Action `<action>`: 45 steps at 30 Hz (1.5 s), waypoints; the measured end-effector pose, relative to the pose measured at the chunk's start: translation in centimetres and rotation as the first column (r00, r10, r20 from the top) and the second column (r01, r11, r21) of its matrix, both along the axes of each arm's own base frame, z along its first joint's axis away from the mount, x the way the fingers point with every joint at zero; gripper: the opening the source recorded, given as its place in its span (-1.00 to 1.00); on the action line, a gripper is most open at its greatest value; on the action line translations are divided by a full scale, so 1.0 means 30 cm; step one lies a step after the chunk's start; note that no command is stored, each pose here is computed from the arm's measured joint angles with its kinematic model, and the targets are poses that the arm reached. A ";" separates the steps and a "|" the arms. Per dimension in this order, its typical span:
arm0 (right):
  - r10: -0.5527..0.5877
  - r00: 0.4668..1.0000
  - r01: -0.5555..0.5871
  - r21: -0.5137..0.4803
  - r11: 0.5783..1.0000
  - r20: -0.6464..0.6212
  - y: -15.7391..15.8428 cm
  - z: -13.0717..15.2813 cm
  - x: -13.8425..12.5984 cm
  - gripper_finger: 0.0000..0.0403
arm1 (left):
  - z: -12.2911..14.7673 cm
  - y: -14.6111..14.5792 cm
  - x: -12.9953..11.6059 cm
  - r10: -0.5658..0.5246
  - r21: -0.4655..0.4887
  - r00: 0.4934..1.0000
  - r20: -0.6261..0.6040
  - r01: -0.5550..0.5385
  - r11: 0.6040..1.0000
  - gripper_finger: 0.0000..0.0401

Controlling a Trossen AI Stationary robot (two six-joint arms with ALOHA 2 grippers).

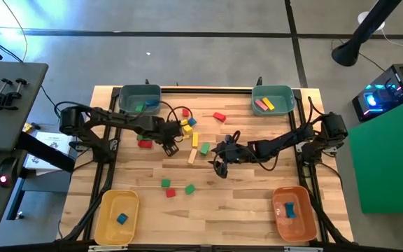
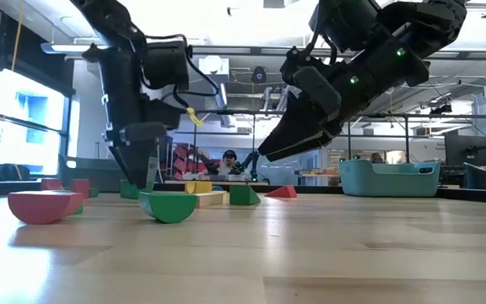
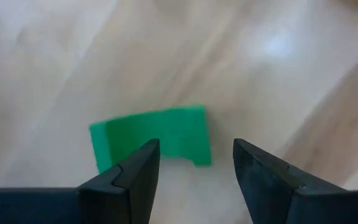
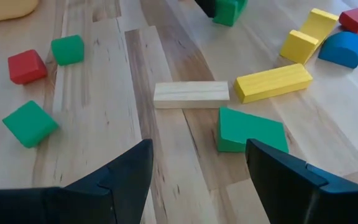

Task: Sort blocks by size
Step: Put the green arch block into the orange bin

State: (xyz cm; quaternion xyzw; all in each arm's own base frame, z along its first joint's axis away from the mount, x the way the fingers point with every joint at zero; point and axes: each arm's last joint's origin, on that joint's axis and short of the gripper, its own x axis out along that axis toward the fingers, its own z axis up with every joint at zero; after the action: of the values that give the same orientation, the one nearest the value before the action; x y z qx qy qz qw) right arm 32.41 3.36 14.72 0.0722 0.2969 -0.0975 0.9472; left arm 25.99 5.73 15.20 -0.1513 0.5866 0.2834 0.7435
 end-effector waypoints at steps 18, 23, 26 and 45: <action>-0.082 0.994 0.084 -0.017 0.996 0.069 -0.007 0.016 0.010 0.25 | -0.023 0.010 0.000 -0.047 0.014 0.993 0.104 0.046 0.999 -0.94; 0.010 0.993 0.005 -0.124 0.992 0.122 0.002 0.046 0.029 0.25 | 0.077 -0.071 0.049 -0.126 0.059 0.952 0.280 0.114 0.992 -0.95; 0.098 0.989 -0.065 -0.264 0.962 0.114 0.022 0.074 0.046 0.25 | 0.142 -0.110 0.071 -0.192 0.118 0.886 0.422 0.157 0.981 -0.96; -0.148 0.989 0.103 -0.804 0.586 0.018 0.077 0.203 0.080 0.25 | 0.324 -0.163 0.150 -0.377 0.284 0.277 0.884 0.324 0.903 -0.97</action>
State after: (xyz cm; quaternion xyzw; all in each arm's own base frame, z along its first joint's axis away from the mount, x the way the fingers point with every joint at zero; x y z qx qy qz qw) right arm 34.83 5.67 20.80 -0.3431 0.2393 -0.2889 0.8611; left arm 30.49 0.85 24.92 -0.1330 0.0789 -0.0074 0.9879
